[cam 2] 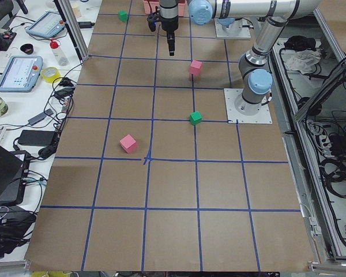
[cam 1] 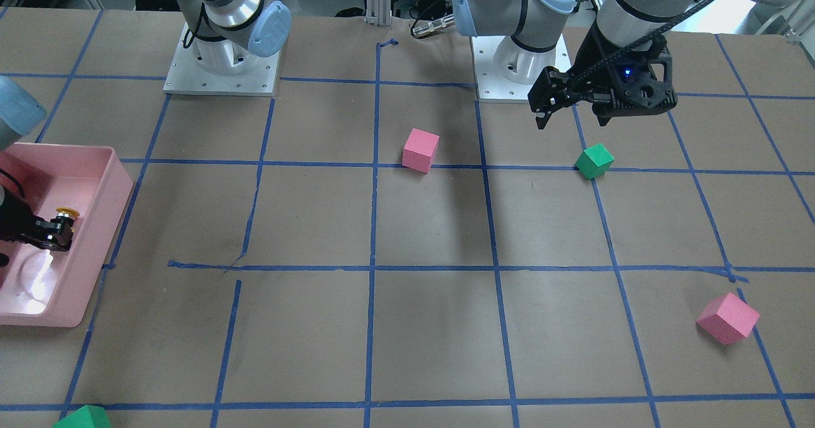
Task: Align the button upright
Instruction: 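Lift the switch out of the pink bin with the right gripper, then carry the switch to the table center and set it down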
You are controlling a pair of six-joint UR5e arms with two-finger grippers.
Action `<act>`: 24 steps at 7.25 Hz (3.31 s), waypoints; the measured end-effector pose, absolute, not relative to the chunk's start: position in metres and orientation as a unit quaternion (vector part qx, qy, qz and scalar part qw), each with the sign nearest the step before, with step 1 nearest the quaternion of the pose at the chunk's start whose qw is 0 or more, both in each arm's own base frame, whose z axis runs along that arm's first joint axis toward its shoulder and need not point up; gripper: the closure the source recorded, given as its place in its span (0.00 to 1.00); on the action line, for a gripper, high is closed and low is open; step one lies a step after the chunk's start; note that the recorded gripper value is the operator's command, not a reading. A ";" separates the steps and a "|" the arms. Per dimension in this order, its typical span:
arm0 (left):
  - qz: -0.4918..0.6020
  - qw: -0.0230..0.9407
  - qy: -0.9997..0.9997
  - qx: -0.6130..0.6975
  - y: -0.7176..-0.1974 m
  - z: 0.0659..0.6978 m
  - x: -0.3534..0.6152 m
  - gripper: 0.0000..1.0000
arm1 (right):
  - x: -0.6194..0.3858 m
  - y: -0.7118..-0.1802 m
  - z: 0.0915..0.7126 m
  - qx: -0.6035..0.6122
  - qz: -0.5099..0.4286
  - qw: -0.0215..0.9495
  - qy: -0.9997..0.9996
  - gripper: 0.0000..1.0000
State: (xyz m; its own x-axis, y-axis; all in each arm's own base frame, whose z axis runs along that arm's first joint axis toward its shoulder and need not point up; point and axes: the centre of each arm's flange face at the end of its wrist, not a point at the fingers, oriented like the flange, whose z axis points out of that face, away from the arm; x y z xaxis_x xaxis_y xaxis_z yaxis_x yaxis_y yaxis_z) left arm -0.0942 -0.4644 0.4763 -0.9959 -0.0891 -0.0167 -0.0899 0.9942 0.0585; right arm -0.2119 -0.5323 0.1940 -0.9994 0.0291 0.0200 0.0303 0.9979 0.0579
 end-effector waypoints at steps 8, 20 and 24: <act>0.030 0.008 0.999 -0.042 -0.464 0.476 -0.095 0.00 | -0.176 -0.567 0.328 0.019 -0.026 0.012 -0.999 1.00; 0.032 0.009 0.999 -0.042 -0.464 0.475 -0.094 0.00 | 0.363 -0.563 0.234 0.058 0.049 -0.034 -0.997 1.00; 0.031 0.010 0.999 -0.041 -0.464 0.475 -0.094 0.00 | 0.373 -0.547 0.201 0.066 0.021 -0.029 -0.997 0.80</act>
State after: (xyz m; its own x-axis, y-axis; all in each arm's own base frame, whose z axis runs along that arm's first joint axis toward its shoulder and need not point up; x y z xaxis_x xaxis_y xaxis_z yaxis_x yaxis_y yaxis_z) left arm -0.0944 -0.4640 0.4752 -0.9964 -0.0821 -0.0220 -0.0834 0.9946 0.0620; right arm 0.3729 -0.5466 0.2008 -0.9895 -0.1338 -0.0553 -0.1314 0.9903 -0.0456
